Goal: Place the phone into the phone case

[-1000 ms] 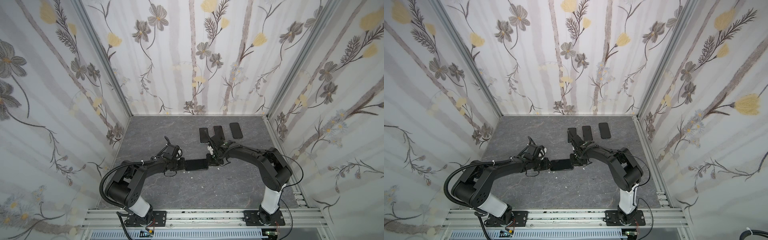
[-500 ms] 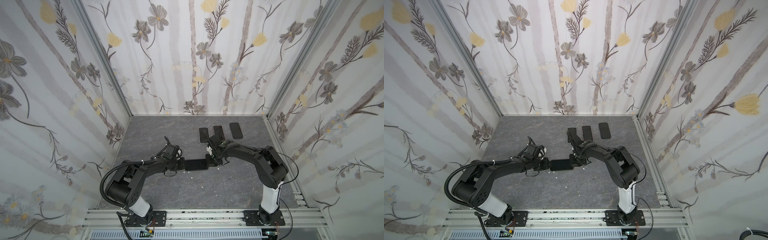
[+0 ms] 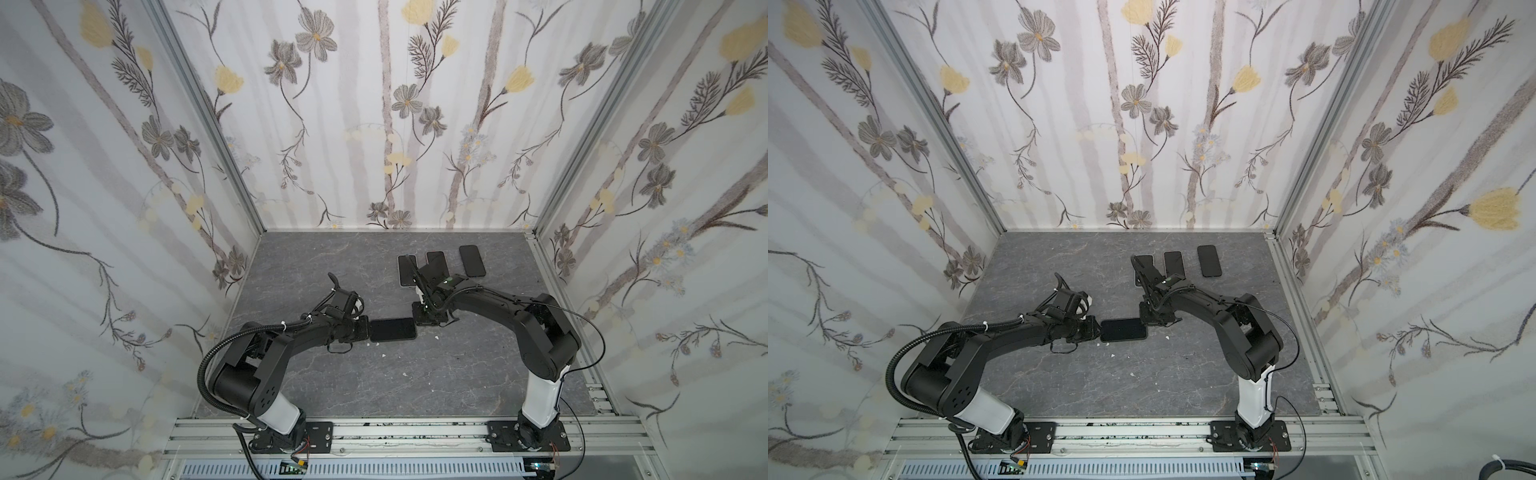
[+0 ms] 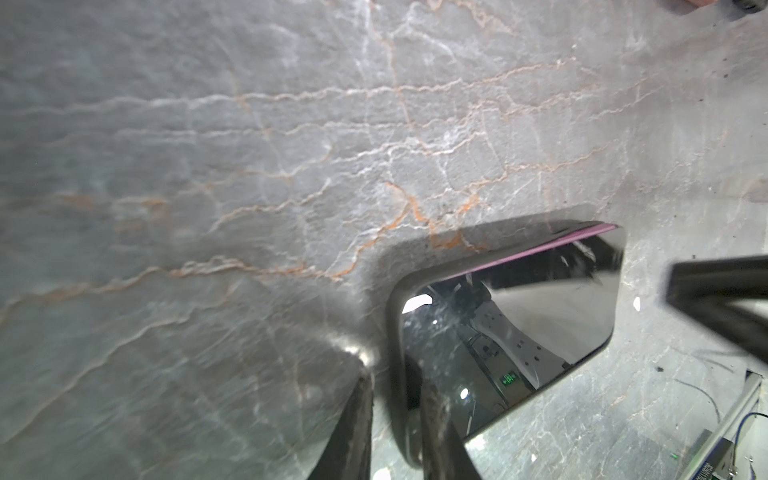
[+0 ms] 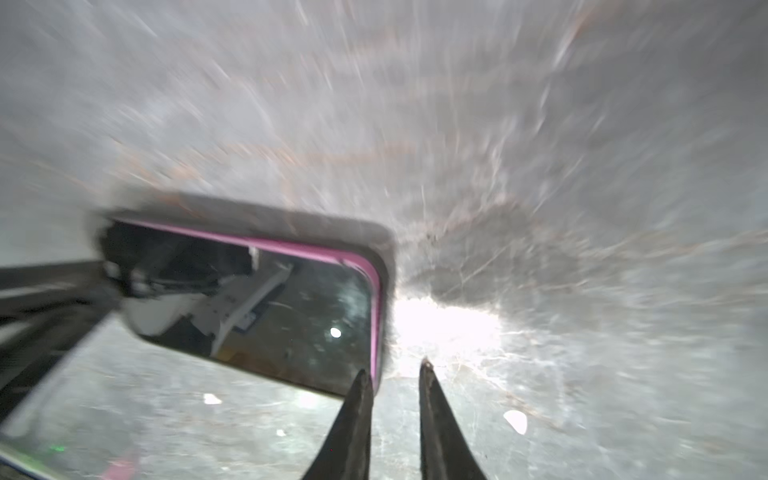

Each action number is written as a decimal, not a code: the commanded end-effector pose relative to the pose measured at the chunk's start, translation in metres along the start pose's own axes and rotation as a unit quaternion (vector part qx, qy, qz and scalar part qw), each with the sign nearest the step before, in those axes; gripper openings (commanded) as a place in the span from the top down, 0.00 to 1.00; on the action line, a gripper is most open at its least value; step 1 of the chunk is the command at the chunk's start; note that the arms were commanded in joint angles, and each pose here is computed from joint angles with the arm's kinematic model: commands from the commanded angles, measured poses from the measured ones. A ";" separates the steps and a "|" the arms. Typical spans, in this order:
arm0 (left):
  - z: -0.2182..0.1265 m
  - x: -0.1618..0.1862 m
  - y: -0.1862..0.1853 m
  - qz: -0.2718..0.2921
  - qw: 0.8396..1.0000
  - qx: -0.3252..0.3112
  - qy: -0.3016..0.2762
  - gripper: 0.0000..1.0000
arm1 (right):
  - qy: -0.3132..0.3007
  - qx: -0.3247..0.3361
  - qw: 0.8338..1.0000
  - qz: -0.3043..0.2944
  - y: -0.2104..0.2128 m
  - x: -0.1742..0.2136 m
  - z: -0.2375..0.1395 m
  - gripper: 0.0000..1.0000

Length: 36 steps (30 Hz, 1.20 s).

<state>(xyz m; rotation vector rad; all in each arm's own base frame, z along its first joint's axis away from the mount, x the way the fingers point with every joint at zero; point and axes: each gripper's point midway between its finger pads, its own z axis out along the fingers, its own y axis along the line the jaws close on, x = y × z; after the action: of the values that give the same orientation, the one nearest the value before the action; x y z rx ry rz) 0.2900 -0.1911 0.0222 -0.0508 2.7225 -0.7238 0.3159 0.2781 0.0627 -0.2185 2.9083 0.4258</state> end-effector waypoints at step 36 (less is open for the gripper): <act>0.008 0.002 0.004 -0.004 0.999 -0.015 0.030 0.76 | 0.093 0.072 0.993 -0.018 -0.036 0.024 0.066 0.92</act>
<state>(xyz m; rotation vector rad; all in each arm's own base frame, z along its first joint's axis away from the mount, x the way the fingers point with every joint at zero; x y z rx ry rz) 0.2959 -0.1967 0.0207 -0.0460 2.7609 -0.7370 0.3173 0.2861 0.0159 -0.3011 3.0391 0.4146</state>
